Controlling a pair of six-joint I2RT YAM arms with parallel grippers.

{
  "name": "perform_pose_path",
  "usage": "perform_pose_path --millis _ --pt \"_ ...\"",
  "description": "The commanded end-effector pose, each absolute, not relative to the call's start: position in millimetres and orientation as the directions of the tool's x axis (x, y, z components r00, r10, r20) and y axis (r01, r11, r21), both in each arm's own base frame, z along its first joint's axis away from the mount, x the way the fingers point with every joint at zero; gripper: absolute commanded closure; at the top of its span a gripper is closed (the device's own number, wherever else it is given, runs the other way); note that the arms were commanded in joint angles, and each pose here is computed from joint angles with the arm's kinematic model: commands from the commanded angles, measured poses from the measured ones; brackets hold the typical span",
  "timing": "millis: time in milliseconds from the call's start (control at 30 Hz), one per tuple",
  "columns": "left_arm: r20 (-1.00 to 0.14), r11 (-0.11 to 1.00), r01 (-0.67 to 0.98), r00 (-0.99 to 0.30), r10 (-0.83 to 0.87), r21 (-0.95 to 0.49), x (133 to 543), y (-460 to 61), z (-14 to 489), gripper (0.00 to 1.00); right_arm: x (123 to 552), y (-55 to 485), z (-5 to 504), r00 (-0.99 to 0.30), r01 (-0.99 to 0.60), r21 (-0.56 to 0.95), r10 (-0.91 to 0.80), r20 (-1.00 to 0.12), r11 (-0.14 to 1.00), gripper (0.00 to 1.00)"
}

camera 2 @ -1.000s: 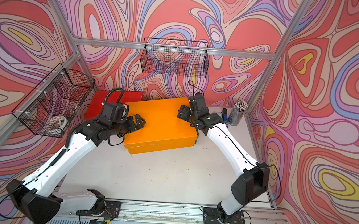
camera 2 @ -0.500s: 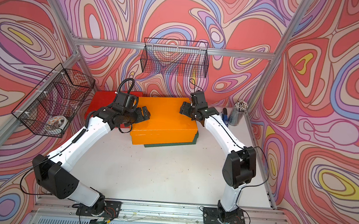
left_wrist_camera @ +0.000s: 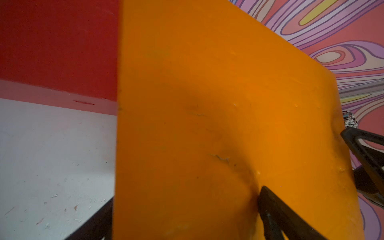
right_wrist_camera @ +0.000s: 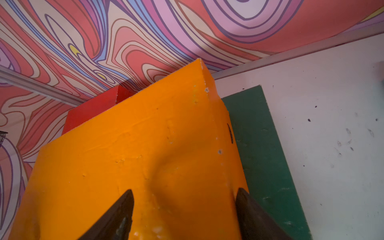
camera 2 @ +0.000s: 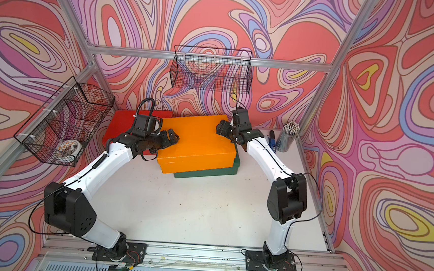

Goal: Stack the shoeboxes
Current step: Place the shoebox at the shoebox.

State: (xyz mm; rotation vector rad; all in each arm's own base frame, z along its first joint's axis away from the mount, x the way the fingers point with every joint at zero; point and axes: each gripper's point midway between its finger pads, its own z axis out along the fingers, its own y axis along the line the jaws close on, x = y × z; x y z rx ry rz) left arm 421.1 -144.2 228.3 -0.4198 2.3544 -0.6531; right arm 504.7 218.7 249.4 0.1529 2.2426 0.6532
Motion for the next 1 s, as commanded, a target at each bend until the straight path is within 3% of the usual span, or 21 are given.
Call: perform_pose_path --millis 0,333,367,400,500,600,967 --pt "-0.464 0.758 0.001 -0.791 -0.398 -0.652 418.0 -179.2 226.2 0.08 476.2 258.8 216.4 -0.803 -0.146 0.583 0.248 -0.542 0.799 0.20" --pt "-0.489 0.788 -0.009 -0.779 -0.391 -0.615 427.8 -159.0 244.6 0.07 474.3 240.8 252.5 -0.750 -0.159 0.548 0.260 -0.608 0.822 0.15" --pt "-0.503 0.793 -0.005 -0.770 -0.392 -0.610 427.8 -156.4 251.6 0.06 473.8 238.0 258.9 -0.743 -0.161 0.547 0.264 -0.614 0.821 0.13" --pt "-0.516 0.795 -0.002 -0.760 -0.395 -0.607 427.3 -153.5 259.7 0.05 473.4 234.8 266.6 -0.736 -0.161 0.548 0.270 -0.621 0.821 0.02" --pt "-0.559 0.802 0.021 -0.727 -0.398 -0.598 422.1 -147.5 283.1 0.00 471.9 228.2 281.0 -0.721 -0.166 0.544 0.275 -0.636 0.823 0.02" --pt "-0.599 0.811 0.030 -0.690 -0.406 -0.584 413.9 -138.9 302.6 0.00 460.4 217.5 310.7 -0.680 -0.178 0.536 0.291 -0.673 0.825 0.02" --pt "-0.706 0.811 0.040 -0.519 -0.482 -0.584 351.4 -103.3 337.8 0.00 417.4 186.4 341.4 -0.604 -0.160 0.530 0.342 -0.720 0.833 0.02"
